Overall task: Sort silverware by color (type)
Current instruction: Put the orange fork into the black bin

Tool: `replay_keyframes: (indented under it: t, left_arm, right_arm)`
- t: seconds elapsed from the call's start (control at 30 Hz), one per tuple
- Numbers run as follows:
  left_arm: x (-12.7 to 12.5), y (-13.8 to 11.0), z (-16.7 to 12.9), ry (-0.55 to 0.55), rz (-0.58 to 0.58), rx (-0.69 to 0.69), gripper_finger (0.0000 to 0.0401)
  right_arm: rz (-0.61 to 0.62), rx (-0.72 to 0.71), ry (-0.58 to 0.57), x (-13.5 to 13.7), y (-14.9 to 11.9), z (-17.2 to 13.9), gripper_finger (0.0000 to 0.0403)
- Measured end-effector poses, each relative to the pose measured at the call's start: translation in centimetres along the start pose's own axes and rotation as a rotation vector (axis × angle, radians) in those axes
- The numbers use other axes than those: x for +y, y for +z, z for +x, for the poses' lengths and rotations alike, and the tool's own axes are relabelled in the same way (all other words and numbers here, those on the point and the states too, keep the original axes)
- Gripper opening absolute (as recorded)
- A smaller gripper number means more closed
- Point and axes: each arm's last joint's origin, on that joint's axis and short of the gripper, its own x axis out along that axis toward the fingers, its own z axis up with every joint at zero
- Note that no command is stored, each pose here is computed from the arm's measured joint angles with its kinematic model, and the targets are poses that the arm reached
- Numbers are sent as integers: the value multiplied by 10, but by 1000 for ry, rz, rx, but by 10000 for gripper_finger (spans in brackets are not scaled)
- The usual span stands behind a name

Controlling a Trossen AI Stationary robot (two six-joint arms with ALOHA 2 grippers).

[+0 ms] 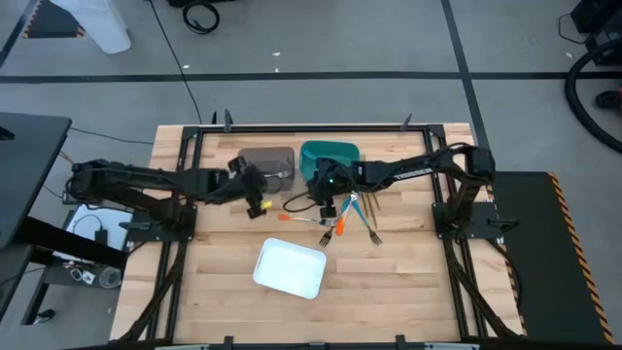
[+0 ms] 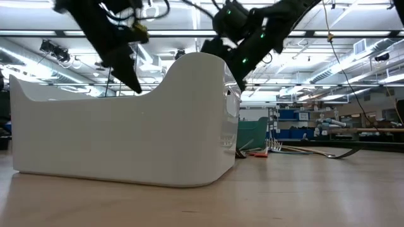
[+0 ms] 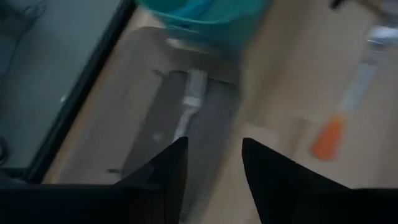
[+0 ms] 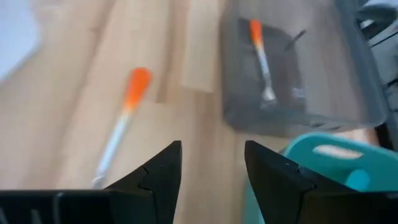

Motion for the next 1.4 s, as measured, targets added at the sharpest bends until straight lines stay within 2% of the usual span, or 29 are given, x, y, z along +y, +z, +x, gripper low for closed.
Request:
replay_keyframes:
  t: [0.2,0.33,0.43,0.63,0.83,1.1,1.4]
  left_arm:
    - [-31,-15,-6,-139,103,-92,160]
    - [-42,-25,-5,-175,76,-107,160]
    - [-45,-25,-7,-188,34,-115,160]
    - [-46,-18,-11,-203,-53,-136,160]
    - [-45,-8,-17,-214,-99,-155,160]
    - [-42,-6,-21,-204,-137,-108,160]
    - [-41,-10,-21,-189,-155,-60,160]
  right_arm:
    - [109,-51,111,16,12,-16,187]
    - [186,-33,141,32,12,-16,187]
    - [172,21,165,44,3,-13,187]
    - [190,89,117,52,-4,-15,187]
    - [196,139,129,57,-8,-16,187]
    - [221,176,117,59,-15,-17,187]
    - [194,205,2,72,-31,-15,187]
